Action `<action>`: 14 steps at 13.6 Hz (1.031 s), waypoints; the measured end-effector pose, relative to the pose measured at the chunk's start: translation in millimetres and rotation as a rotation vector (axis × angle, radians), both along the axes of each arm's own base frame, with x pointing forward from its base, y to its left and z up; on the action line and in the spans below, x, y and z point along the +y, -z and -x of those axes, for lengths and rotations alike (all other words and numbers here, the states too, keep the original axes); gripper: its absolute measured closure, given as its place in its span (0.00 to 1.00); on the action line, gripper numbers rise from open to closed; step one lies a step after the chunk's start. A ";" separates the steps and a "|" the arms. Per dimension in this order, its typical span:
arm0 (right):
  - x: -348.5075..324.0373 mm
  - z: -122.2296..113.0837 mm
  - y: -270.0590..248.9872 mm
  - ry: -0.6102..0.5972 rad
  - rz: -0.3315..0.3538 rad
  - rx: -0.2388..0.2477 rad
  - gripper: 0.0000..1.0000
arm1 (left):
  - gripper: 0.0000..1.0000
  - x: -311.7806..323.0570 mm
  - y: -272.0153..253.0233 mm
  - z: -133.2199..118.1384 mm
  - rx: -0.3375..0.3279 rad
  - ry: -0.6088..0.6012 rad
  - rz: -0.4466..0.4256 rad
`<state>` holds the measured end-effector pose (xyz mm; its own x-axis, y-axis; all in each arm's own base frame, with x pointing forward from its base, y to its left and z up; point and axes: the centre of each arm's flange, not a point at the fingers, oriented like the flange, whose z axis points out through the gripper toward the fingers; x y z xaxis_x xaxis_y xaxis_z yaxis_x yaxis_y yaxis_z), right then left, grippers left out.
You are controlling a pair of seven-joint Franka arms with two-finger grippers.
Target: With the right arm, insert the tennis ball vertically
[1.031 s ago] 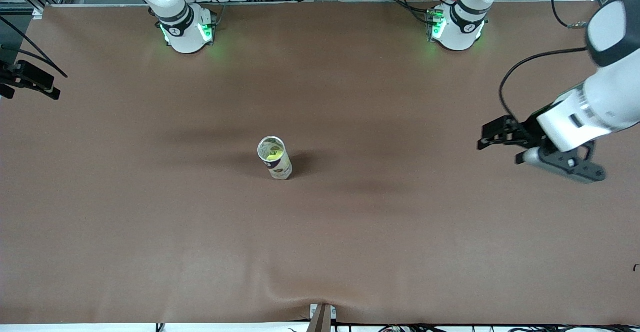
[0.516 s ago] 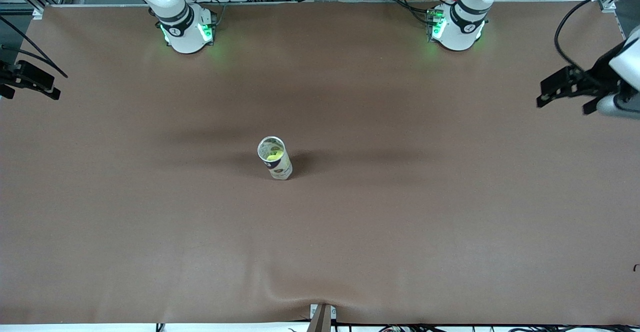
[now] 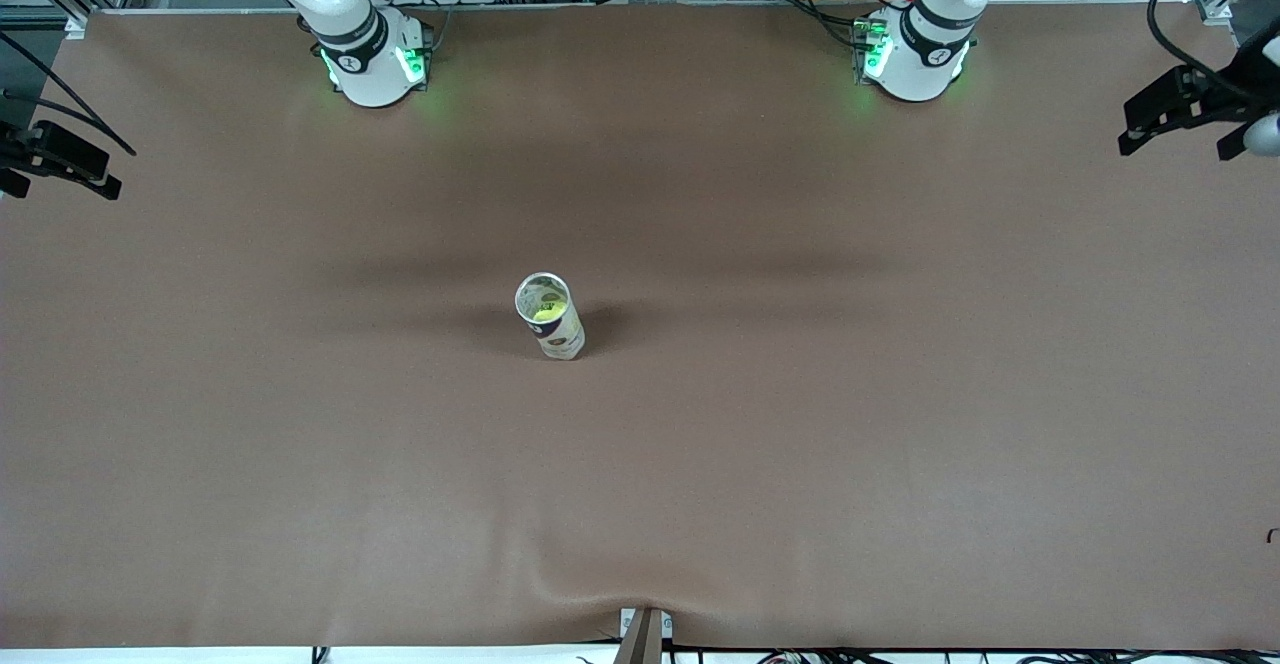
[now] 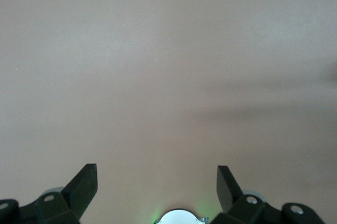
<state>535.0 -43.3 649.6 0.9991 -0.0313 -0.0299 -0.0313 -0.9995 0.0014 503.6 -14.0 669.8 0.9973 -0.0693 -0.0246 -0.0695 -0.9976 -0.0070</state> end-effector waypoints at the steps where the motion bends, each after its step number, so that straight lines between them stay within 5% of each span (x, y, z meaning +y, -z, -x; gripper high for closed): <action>1: 0.1 0.0 0.0 0.000 0.000 0.000 0.00 | 0.00 -2.9 0.1 3.1 0.001 -0.005 0.000; 9: 0.5 0.0 0.0 -0.001 0.000 0.000 0.00 | 0.00 -42.6 8.3 9.2 0.009 -0.174 -0.043; 14: 0.5 0.0 0.0 -0.001 0.000 0.000 0.00 | 0.00 -47.1 11.9 8.2 0.008 -0.171 -0.050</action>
<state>535.0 -42.8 649.6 0.9991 -0.0304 -0.0299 -0.0304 -0.9995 0.0014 495.3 -61.1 657.8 0.9942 0.1027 -0.0319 0.1008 -0.9933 -0.0569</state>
